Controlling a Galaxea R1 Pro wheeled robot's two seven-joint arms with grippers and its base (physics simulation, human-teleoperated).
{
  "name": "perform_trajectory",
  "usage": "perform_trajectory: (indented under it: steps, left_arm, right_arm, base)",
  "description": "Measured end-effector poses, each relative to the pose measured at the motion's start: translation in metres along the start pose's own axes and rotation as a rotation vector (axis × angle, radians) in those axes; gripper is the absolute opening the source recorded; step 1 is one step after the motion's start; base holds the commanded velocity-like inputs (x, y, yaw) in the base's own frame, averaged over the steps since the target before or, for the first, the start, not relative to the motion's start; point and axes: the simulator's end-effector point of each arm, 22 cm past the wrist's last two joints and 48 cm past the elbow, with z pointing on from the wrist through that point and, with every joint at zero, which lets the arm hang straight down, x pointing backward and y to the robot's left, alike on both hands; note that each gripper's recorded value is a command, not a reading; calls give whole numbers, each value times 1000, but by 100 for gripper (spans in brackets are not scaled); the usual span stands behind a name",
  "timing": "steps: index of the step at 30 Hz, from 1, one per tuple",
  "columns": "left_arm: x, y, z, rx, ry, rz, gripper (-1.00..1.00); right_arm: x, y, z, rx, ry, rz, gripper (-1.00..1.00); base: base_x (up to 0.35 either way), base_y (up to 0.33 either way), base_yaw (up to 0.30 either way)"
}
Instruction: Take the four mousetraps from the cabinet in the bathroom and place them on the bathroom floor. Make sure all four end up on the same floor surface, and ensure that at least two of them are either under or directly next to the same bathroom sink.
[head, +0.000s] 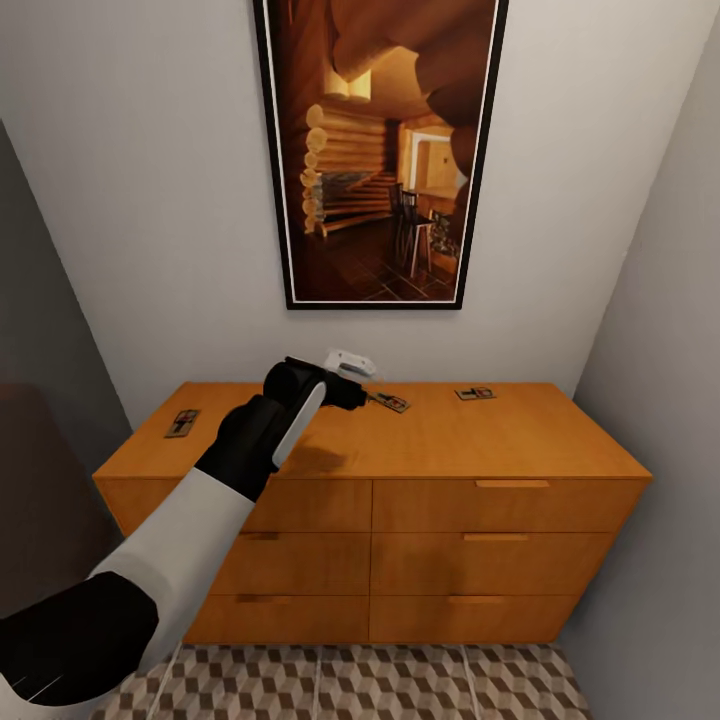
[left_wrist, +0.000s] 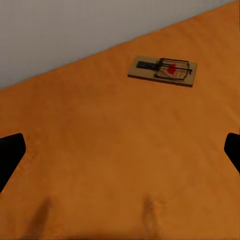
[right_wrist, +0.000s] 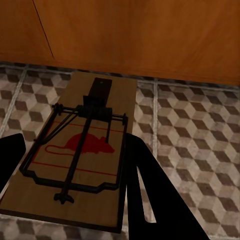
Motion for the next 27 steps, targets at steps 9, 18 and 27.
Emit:
perform_trajectory:
  steps: [9,18,27]
  left_arm:
    - [-14,25,-5,-115,-60,-159,100]
    - [-8,21,-5,-96,-38,-313,100]
    - [-4,21,-2,-95,-30,-329,100]
  right_arm:
    - [5,0,0,-1,21,-1,-100]
    - [8,0,0,-1,37,-2,-100]
    - [8,-1,0,0,37,-4,-100]
  base:
    - [0,0,0]
    - [0,0,0]
    - [0,0,0]
